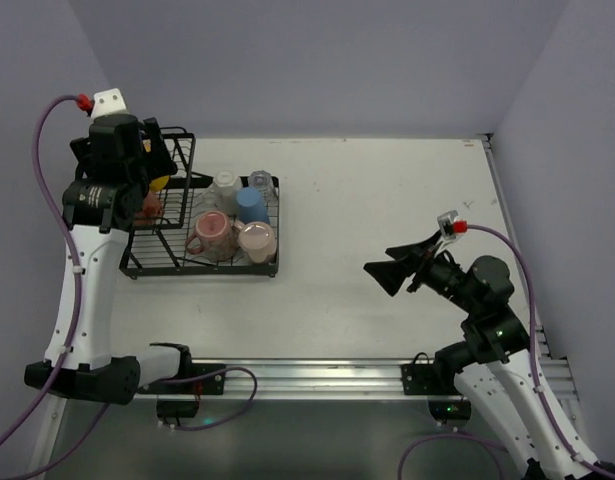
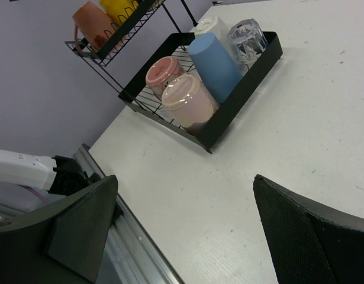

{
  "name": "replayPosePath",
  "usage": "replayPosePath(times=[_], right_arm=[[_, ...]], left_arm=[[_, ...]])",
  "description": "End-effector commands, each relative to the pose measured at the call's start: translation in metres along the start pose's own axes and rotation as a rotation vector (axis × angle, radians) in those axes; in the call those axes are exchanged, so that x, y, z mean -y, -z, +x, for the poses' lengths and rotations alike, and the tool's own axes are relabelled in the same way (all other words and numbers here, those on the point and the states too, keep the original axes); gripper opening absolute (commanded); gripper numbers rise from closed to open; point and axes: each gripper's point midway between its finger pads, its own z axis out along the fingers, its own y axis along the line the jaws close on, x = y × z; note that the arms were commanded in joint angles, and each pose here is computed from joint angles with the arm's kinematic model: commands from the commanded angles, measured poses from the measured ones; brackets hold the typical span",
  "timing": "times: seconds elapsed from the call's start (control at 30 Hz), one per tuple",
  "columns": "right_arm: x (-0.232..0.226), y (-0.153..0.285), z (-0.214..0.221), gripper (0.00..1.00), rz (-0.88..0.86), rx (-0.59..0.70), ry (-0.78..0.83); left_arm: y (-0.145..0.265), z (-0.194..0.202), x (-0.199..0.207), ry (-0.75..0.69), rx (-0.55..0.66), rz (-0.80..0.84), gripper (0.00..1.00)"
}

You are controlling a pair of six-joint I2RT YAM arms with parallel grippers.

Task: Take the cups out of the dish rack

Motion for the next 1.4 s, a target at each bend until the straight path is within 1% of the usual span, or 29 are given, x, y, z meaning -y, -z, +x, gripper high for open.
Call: replayPosePath(times=[0.0,0.13,0.23,0.33,0.37,0.4,0.57,0.67,0.9,0.97,1.03,1.07,1.1,1.17,1.2,1.27,1.3,1.37], right_arm=[[0.000,0.000,0.000,0.99,-0.003,0.014,0.027],[0.000,-0.001,0.003,0.99,-0.003,0.007,0.028],[-0.001,-0.001,0.004,0.99,-0.006,0.001,0.024],[-0.001,-0.002,0.006,0.99,-0.010,-0.007,0.024],[-0.002,-0.003,0.007,0.99,-0.012,-0.011,0.023],[-0.001,-0.003,0.008,0.99,-0.009,-0.015,0.021],[0.001,-0.004,0.008,0.99,-0.001,-0.014,0.023],[0.000,-0.004,0.008,0.99,-0.005,-0.016,0.025],[0.001,-0.005,0.008,0.99,0.002,-0.016,0.023],[0.002,-0.005,0.008,0.99,0.007,-0.015,0.022],[0.003,-0.005,0.008,0.99,0.011,-0.014,0.023],[0.003,-0.005,0.008,0.99,0.015,-0.014,0.021],[0.004,-0.005,0.007,0.99,0.017,-0.012,0.023],[0.005,-0.006,0.008,0.99,0.022,-0.016,0.019],[0.004,-0.006,0.007,0.99,0.022,-0.014,0.021],[0.006,-0.006,0.006,0.99,0.030,-0.016,0.020],[0.007,-0.007,0.007,0.99,0.034,-0.017,0.017],[0.008,-0.007,0.006,0.99,0.041,-0.019,0.016]], left_arm=[[0.000,-0.026,0.000,0.044,0.048,0.018,1.00],[-0.018,-0.012,-0.002,0.016,0.001,0.001,1.00],[-0.029,0.000,-0.028,0.036,-0.012,-0.059,1.00],[-0.043,0.017,-0.035,0.053,-0.049,-0.021,1.00],[-0.048,0.020,-0.048,0.075,-0.062,-0.038,1.00],[-0.051,0.024,-0.044,0.082,-0.076,-0.005,1.00],[-0.064,0.027,-0.033,0.067,-0.103,0.049,1.00],[-0.072,0.036,-0.023,0.059,-0.146,0.096,1.00],[-0.078,0.072,-0.023,0.054,-0.213,0.101,1.00],[-0.078,0.076,-0.022,0.055,-0.215,0.105,1.00],[-0.076,0.076,-0.022,0.060,-0.198,0.105,0.94],[-0.075,0.075,-0.023,0.067,-0.191,0.105,0.89],[-0.071,0.069,-0.023,0.071,-0.168,0.106,0.79],[-0.068,0.062,-0.024,0.076,-0.148,0.106,0.67],[-0.065,0.056,-0.023,0.079,-0.137,0.110,0.55],[-0.063,0.051,-0.022,0.085,-0.126,0.118,0.42],[-0.060,0.046,-0.022,0.089,-0.111,0.123,0.28],[-0.058,0.043,-0.023,0.090,-0.102,0.120,0.15]])
